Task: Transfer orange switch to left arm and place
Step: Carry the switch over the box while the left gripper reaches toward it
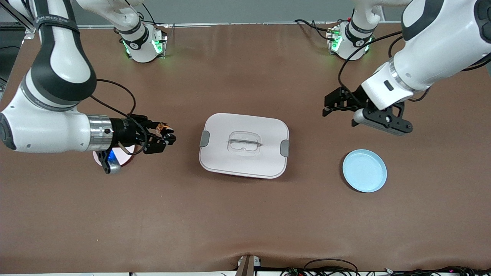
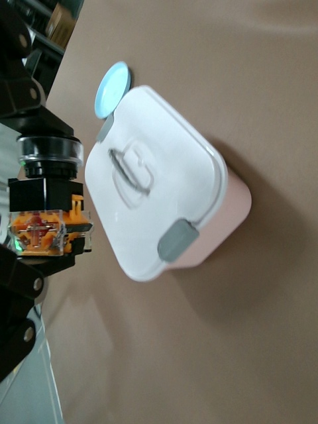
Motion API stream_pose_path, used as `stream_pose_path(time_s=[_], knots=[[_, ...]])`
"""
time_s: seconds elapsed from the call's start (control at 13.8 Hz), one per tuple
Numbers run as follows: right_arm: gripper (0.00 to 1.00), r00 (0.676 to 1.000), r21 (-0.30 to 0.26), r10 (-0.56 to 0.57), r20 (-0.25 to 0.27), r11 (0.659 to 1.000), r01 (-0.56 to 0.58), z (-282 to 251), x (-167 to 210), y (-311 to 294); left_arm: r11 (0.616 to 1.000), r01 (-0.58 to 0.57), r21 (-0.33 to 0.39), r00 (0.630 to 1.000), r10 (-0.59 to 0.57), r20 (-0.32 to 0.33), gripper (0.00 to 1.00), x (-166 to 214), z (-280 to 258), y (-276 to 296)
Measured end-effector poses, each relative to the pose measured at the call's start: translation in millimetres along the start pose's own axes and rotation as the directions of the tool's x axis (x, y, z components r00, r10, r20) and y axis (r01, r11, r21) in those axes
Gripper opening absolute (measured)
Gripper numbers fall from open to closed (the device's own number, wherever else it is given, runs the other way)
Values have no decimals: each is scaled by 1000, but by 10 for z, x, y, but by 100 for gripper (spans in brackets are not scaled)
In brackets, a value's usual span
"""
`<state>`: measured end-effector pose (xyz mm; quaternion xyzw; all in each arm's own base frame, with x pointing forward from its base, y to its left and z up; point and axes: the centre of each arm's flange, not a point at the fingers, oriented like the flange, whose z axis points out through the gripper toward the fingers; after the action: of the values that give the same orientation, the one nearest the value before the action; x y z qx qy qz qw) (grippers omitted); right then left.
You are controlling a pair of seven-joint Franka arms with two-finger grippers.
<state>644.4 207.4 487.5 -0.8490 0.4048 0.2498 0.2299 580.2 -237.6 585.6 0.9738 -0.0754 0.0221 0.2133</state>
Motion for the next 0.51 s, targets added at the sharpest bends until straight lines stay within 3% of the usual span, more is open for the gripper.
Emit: stream_pose_path(time_s=[0.51], knots=[[72,987,101,159,-33,983,-155,350,-405,-535,969,75,-236,997,-80,-11,100,123,498,303]])
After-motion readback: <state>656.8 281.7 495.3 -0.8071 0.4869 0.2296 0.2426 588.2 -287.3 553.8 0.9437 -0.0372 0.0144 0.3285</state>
